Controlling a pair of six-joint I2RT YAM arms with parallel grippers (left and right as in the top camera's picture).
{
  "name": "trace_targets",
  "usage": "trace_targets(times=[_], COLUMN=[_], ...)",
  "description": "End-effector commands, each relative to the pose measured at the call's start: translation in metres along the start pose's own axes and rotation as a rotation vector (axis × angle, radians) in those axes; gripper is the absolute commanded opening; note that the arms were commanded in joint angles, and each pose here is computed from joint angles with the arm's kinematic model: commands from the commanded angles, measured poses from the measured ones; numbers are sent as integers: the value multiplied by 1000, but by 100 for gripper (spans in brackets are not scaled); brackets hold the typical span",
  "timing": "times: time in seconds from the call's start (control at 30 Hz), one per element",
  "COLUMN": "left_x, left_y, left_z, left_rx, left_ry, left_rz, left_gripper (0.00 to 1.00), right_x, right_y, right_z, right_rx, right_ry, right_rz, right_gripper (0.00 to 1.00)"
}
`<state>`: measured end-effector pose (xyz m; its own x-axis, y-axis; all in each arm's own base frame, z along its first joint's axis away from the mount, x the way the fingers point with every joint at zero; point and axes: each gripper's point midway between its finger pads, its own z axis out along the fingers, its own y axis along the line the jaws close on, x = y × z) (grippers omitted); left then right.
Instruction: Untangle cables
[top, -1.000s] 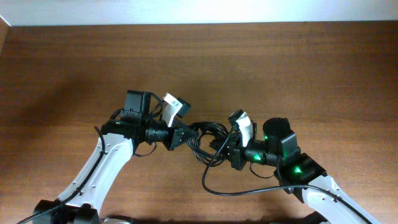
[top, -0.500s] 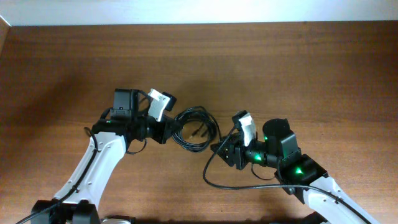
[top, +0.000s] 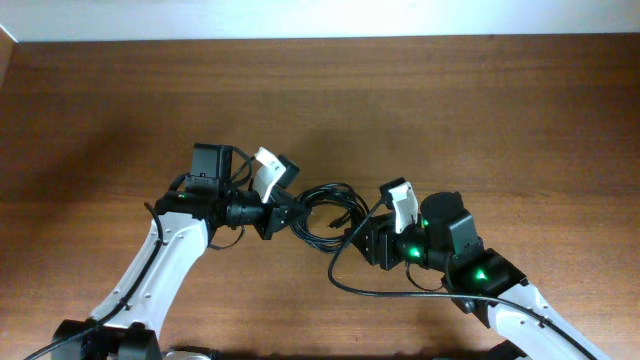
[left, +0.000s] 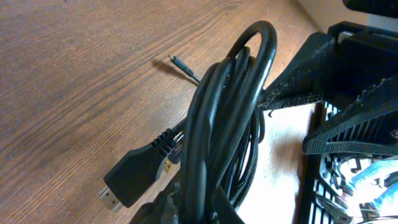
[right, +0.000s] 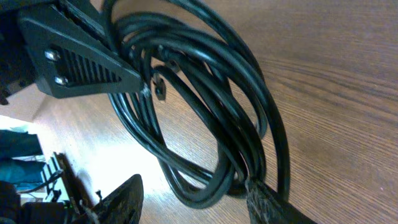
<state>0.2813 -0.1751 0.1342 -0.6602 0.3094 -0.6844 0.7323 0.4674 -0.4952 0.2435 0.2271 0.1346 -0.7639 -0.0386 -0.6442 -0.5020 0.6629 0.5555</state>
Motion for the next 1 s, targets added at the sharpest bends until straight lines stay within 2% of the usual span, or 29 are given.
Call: trace_targets(times=[0.0, 0.37, 0.57, 0.67, 0.77, 0.87, 0.97], left_x=[-8, -14, -14, -13, -11, -10, -9], left_y=[1, -5, -10, -18, -19, -15, -10], left_z=[-6, -17, -14, -6, -1, -1, -1], left_rx=[12, 82, 100, 114, 105, 85, 54], left_ry=[-35, -95, -87, -66, -48, -42, -31], left_rz=[20, -13, -8, 21, 32, 35, 36], left_gripper=[0, 0, 0, 0, 0, 0, 0], right_x=[-6, -8, -10, -19, -24, -25, -25], right_y=[-2, 1, 2, 22, 24, 21, 21], right_z=[-3, 4, 4, 2, 2, 2, 2], right_rx=[28, -5, -13, -112, -119, -105, -103], right_ry=[-22, -21, -27, -54, -75, -81, -77], right_rz=[1, 4, 18, -19, -31, -31, -28], right_gripper=[54, 55, 55, 55, 54, 42, 38])
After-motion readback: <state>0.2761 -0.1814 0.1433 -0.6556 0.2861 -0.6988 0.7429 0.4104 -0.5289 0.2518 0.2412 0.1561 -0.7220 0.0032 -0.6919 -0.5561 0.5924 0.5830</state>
